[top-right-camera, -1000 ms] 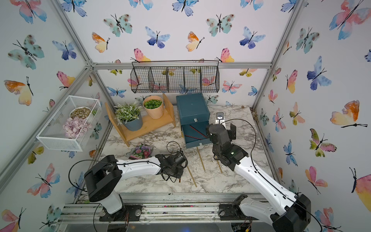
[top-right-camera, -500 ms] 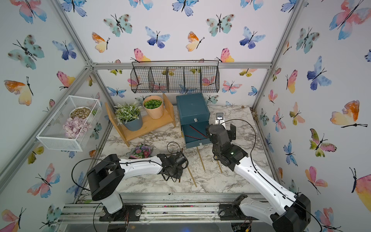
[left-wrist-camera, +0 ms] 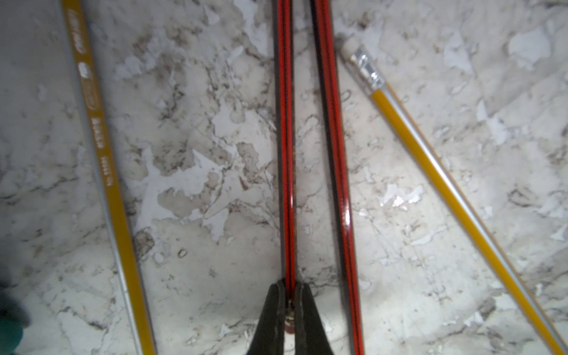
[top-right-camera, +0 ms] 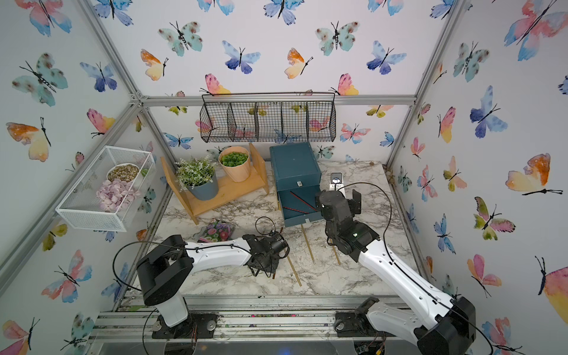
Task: Please place the pencils in the drawer according to their color
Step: Pick up the pencil from the center of the board.
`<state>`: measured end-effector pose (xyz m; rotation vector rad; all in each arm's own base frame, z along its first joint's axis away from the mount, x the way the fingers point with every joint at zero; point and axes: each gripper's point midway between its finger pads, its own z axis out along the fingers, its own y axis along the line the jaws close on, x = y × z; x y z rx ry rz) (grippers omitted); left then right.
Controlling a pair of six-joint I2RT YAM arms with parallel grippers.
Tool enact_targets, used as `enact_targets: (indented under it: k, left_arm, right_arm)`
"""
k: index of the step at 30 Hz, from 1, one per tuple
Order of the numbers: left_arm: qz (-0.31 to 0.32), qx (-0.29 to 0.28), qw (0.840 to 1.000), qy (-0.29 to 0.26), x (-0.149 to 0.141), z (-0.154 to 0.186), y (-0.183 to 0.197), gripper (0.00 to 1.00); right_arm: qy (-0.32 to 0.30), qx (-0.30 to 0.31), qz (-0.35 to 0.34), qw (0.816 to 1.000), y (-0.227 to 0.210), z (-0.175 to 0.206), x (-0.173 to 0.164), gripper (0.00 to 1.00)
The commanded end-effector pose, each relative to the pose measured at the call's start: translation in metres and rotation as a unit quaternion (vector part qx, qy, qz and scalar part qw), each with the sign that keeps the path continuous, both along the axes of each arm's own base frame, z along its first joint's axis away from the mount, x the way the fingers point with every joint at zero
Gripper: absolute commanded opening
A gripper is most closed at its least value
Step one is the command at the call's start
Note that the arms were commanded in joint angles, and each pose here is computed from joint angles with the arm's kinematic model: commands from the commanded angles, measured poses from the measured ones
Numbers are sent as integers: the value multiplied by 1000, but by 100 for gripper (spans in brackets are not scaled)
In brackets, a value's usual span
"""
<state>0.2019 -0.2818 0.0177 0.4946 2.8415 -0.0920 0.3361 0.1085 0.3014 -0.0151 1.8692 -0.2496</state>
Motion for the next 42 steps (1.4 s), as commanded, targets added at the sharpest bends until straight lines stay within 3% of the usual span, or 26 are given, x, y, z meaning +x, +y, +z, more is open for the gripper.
enact_targets:
  k: [1,5,15,25,42]
  left_arm:
    - [14,68,997,21,-8,-20,30,5]
    - [25,71,997,23,-5,-22,35,0]
    - [29,85,996,14,-1,-20,42,0]
    - [46,46,997,-47,17,18,40,0]
    - [65,11,996,-66,27,37,47,0]
  right_arm:
    - [-7,2,-6,1000,-5,1,-3,99]
    - [-6,2,-6,1000,-6,-1,-3,98]
    - [-5,2,-1,1000,-3,-2,-2,98]
    - [-6,7,0,1000,-3,-5,-2,98]
    - [-8,15,1,1000,-1,-4,-2,98]
